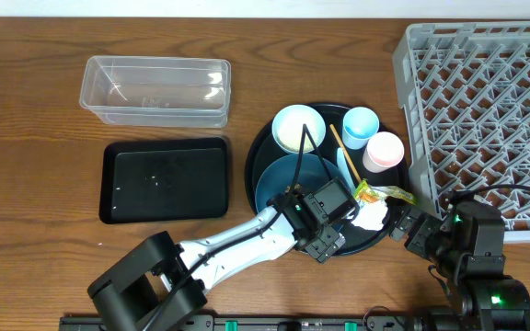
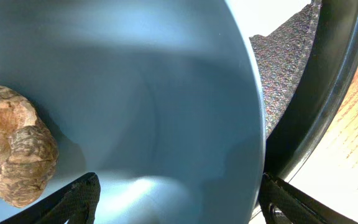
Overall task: Sort waste into correct bins and load items into the dishwasher rack
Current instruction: 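Grasp the blue plate rim with the left gripper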
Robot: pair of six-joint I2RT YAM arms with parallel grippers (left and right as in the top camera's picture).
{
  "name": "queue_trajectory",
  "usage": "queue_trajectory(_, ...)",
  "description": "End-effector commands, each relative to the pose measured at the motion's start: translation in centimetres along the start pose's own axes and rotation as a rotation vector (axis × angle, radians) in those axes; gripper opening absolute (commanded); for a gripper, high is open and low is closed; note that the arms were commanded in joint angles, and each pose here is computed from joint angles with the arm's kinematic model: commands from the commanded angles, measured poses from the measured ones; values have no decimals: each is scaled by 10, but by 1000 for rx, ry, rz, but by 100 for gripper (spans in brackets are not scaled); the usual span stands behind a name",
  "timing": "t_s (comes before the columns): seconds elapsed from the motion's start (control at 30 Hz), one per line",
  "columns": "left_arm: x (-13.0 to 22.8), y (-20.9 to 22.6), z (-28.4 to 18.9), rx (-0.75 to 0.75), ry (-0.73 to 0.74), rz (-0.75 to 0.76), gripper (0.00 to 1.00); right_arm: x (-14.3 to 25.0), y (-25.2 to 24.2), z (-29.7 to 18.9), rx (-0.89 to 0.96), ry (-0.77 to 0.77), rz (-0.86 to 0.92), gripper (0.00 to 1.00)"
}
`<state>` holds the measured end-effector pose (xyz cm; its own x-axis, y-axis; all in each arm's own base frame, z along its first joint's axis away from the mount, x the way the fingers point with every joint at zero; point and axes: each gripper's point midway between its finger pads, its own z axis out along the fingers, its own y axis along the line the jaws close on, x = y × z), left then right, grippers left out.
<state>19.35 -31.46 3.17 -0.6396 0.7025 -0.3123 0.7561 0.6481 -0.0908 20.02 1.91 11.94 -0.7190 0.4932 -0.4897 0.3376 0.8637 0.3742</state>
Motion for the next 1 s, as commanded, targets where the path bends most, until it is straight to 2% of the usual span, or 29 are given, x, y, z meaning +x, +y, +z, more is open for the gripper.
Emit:
queue_trajectory(0.0,10,1,8,-5,37,8,82,-7,1,-4,3,-25,-11,99)
queue_trajectory(0.27,13,-2,10,15,50,4,82,-7,1,-4,3,-25,-11,99)
queue_trajectory(0.47,16,-1,11,13,59,4,69,-7,1,-4,3,-25,-11,99)
queue_trajectory(0.6,24,0,14,11,76,3,57,-7,1,-4,3,-25,-11,99)
queue_trajectory(0.73,26,0,15,14,83,-4,29,-7,1,-4,3,-25,-11,99)
queue_trajectory(0.83,24,-1,15,17,73,-28,19,-7,1,-4,3,-25,-11,99)
queue_trajectory(0.87,23,-1,15,18,70,-27,13,-7,1,-4,3,-25,-11,99)
queue_trajectory(0.97,21,-2,15,19,62,-28,7,-7,1,-4,3,-25,-11,99)
